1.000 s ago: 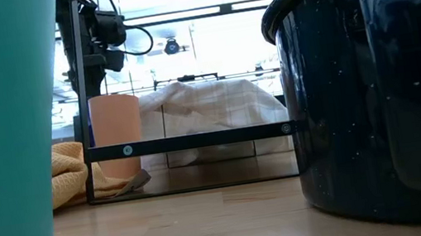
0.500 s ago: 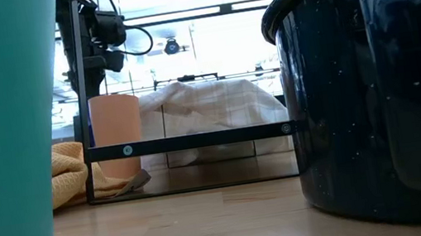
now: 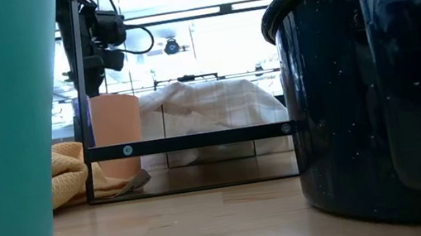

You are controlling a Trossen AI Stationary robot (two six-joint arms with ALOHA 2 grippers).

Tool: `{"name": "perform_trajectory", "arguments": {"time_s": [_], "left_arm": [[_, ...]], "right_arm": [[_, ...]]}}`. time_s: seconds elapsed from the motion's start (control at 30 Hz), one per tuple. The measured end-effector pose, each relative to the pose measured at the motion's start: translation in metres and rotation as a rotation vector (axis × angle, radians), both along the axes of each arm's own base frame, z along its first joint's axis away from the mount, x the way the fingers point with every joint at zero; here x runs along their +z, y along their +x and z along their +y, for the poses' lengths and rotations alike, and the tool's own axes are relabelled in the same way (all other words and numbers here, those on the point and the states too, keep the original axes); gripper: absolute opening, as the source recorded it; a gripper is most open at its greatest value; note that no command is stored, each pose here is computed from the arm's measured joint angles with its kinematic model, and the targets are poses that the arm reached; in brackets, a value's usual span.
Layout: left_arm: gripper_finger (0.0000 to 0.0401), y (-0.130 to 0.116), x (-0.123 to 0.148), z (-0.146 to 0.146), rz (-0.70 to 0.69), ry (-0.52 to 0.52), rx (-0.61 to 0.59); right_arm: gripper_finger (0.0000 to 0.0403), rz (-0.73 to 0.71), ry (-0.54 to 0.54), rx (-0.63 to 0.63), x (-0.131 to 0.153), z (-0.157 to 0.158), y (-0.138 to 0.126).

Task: Stack small to large cups/mugs on shelf
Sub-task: Put the purple cup on the shelf

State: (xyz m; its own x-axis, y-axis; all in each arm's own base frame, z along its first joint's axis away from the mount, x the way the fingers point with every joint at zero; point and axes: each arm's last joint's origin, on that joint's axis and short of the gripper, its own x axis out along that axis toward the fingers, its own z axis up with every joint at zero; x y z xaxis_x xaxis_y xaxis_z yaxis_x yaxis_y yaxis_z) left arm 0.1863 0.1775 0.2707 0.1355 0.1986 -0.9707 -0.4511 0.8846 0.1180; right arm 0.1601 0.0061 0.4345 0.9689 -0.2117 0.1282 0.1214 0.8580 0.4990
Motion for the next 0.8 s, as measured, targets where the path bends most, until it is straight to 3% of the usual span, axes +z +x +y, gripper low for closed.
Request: {"name": "perform_trajectory", "arguments": {"time_s": [0.07, 0.8], "left_arm": [[0.0013, 0.0001, 0.0012, -0.0007, -0.007, -0.004, -0.016], [0.0013, -0.0023, 0.0014, -0.0020, 0.025, -0.016, -0.009]], "right_arm": [[0.0052, 0.000, 0.000, 0.000, 0.0000, 0.0000, 0.0001], [0.0052, 0.003, -0.014, -0.002, 0.0000, 0.0000, 0.0000]]}}
